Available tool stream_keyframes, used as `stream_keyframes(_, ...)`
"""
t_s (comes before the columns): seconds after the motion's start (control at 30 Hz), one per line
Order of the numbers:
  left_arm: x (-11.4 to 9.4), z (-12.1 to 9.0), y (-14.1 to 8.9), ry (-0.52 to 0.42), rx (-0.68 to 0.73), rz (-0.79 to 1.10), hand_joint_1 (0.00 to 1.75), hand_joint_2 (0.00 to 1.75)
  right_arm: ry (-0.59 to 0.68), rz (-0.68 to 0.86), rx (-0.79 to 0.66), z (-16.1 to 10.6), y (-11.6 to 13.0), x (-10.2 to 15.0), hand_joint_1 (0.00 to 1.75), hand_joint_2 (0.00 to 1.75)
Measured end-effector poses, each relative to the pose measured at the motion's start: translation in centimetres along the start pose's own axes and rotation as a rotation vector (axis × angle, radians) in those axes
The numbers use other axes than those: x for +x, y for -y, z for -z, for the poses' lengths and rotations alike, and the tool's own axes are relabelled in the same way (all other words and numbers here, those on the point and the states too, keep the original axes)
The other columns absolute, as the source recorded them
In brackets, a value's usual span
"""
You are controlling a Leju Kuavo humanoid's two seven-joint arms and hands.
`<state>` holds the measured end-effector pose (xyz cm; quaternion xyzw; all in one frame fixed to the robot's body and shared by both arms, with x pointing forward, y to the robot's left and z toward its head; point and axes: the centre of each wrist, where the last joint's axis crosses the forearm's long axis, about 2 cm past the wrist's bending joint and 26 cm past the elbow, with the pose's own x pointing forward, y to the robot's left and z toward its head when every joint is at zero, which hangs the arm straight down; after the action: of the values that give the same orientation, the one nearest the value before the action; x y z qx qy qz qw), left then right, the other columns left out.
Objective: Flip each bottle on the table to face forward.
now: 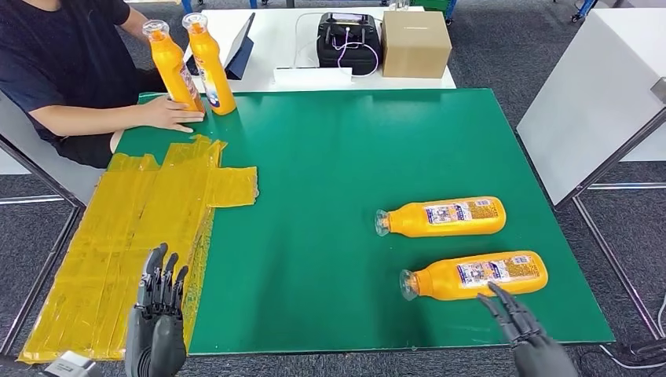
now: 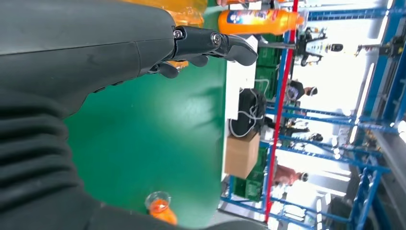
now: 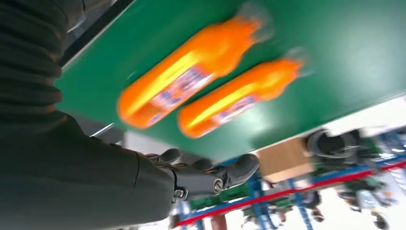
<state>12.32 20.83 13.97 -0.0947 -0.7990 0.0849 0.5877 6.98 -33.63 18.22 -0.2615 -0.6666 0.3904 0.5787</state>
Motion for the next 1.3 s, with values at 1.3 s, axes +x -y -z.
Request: stream_keyframes(1.3,-0.7,0.1,0.4,-0.021,-0.086,-0.004,0.00,1.75,-0.527,-0.133,-0.142,-3.5,3.7,-7.2,0.00,1.75)
